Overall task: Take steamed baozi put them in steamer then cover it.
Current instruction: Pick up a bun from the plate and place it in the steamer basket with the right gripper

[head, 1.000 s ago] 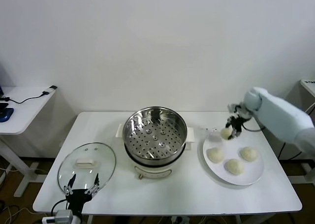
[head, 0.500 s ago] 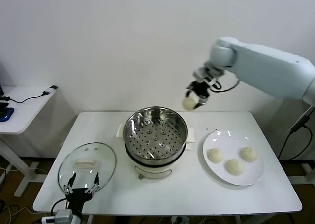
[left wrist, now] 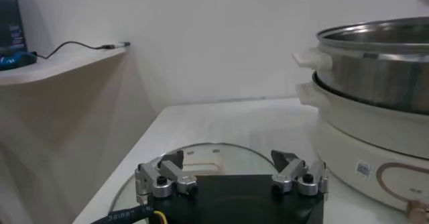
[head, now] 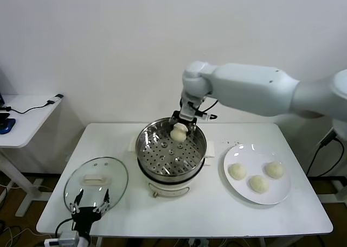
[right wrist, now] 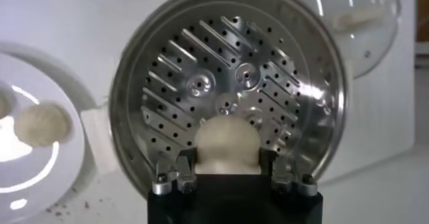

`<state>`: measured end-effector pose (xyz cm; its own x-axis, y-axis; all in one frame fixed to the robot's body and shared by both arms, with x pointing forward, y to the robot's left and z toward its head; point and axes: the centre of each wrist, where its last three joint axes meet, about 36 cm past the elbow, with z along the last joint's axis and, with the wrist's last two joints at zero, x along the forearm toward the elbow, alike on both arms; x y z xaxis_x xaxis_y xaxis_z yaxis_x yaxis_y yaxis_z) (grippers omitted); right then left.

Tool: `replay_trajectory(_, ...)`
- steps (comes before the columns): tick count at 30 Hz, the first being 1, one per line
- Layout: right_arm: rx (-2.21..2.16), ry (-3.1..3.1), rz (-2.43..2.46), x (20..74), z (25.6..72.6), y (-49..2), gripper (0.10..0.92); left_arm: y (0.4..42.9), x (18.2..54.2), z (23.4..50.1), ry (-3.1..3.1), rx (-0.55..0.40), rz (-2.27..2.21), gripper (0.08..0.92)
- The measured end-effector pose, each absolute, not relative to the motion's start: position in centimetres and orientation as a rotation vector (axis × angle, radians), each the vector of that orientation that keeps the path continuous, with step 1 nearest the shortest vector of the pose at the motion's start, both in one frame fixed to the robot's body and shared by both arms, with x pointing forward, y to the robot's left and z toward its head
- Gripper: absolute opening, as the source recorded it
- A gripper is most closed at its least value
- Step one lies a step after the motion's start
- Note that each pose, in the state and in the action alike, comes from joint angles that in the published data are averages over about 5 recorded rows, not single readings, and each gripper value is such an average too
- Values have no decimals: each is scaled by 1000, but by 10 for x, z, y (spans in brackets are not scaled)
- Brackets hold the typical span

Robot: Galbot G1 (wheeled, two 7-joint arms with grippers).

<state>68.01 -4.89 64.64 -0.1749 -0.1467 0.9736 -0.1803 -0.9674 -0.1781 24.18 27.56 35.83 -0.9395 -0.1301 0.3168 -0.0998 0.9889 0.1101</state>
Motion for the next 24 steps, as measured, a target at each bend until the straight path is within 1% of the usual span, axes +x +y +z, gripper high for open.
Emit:
replay_trajectory(7,2018,-339,2376,698,611,-38,619,277,244,357,-2804,164,-137,823)
replay_trajectory(13,2027,-346,2383,711,592,-32,621,278,245,355,-2803,163,-139,823)
replay_trajectory(16,2031,-357,2387,715,588,-30,656,278,245,354,-2803,165,-139,823)
replay_trajectory(21,2043,-368,2388,720,585,-30,782,278,246,353,-2804,165,-138,823)
replay_trajectory(24,2055,-377,2386,722,587,-32,817,277,245,353,-2803,165,-137,823)
